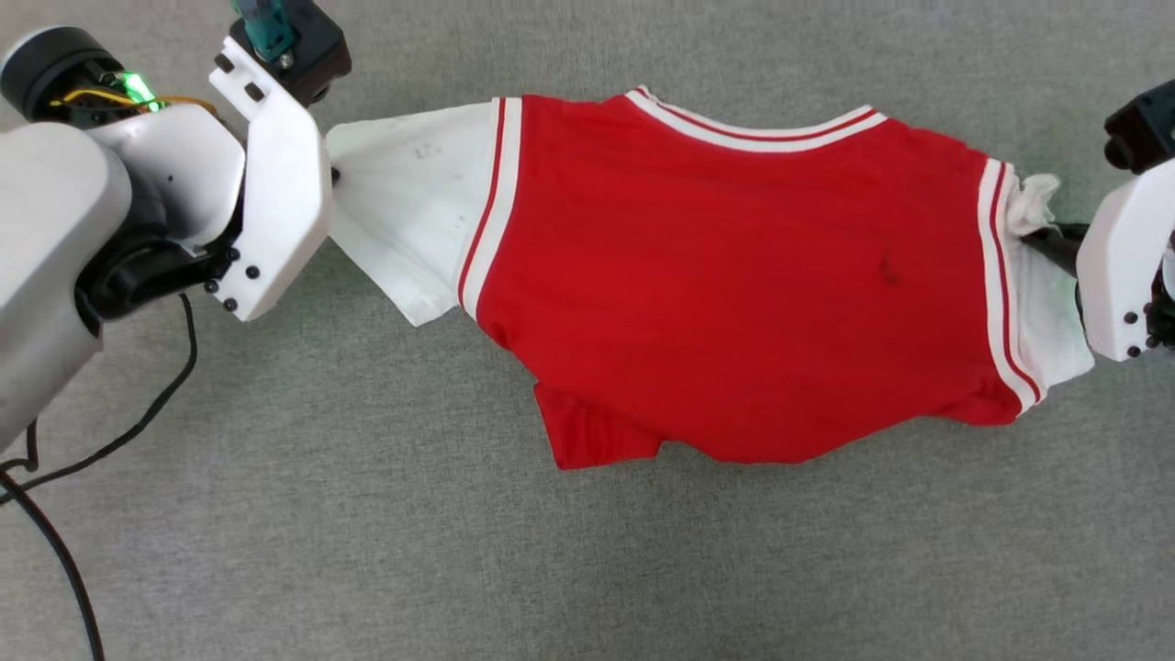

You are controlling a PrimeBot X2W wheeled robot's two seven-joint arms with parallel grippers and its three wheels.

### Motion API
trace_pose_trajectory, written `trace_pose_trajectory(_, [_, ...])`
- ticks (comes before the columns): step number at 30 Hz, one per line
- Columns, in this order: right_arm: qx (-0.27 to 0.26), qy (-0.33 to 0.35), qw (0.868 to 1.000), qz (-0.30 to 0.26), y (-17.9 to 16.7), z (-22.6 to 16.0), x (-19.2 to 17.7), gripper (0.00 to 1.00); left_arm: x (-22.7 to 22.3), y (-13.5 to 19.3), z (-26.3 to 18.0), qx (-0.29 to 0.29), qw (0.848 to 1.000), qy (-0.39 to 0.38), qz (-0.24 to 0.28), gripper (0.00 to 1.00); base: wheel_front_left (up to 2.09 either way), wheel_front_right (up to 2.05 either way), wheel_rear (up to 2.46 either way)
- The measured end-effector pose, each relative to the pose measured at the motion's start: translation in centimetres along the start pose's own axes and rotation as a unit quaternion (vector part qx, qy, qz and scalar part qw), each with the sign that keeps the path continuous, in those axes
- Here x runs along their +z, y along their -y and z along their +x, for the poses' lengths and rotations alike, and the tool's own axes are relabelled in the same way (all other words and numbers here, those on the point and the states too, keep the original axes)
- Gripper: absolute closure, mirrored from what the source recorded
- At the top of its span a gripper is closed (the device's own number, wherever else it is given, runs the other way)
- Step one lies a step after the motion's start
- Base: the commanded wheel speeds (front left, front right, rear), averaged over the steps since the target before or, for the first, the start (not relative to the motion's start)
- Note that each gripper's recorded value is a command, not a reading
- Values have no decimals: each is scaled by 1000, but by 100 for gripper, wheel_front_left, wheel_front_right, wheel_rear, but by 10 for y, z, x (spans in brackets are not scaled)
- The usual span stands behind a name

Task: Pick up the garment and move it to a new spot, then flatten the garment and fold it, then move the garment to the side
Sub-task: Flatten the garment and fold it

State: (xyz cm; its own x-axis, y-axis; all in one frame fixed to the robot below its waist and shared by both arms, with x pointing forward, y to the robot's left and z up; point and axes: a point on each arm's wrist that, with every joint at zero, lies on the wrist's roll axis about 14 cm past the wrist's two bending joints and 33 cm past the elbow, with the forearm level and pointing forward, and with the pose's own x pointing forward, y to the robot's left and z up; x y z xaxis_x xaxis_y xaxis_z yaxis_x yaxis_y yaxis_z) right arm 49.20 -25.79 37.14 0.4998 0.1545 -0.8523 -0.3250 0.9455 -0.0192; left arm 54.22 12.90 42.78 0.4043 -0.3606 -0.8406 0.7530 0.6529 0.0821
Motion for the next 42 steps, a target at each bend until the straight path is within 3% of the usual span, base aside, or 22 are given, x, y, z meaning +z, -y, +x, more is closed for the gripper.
trace_pose_trajectory(2, [-2,31,1000,-3,1,-10,10,100,7,1,-7,4,1000,19,3,100,0,0,0])
trace_pose_trajectory(3, [-11,89,996,-19,5,-33,35,100,20,2,-24,16,999,51,7,100,0,0,0])
trace_pose_trajectory(10, [-26,213,975,-60,6,-97,88,100,57,-5,-81,65,987,143,37,100,0,0,0])
trace_pose_trajectory(16, [-44,315,944,-91,5,-152,142,100,96,-16,-138,123,964,226,62,100,0,0,0])
trace_pose_trajectory(20, [-58,389,911,-122,-2,-189,189,100,118,-30,-173,165,946,269,78,100,0,0,0])
trace_pose_trajectory(25, [-88,465,868,-153,-5,-225,246,100,152,-53,-213,218,912,338,88,100,0,0,0])
trace_pose_trajectory(26, [-91,484,856,-157,-10,-231,266,100,163,-65,-225,233,899,363,78,100,0,0,0])
trace_pose_trajectory(27, [-91,484,856,-157,-10,-231,266,100,163,-65,-225,233,899,363,78,100,0,0,0])
trace_pose_trajectory(28, [-94,502,844,-161,-15,-234,286,100,172,-74,-232,244,888,382,77,100,0,0,0])
trace_pose_trajectory(32, [-106,527,825,-173,-21,-238,322,100,188,-95,-246,274,866,411,80,100,0,0,0])
trace_pose_trajectory(42, [-136,587,779,-171,-22,-245,396,100,226,-144,-285,365,788,485,103,100,0,0,0])
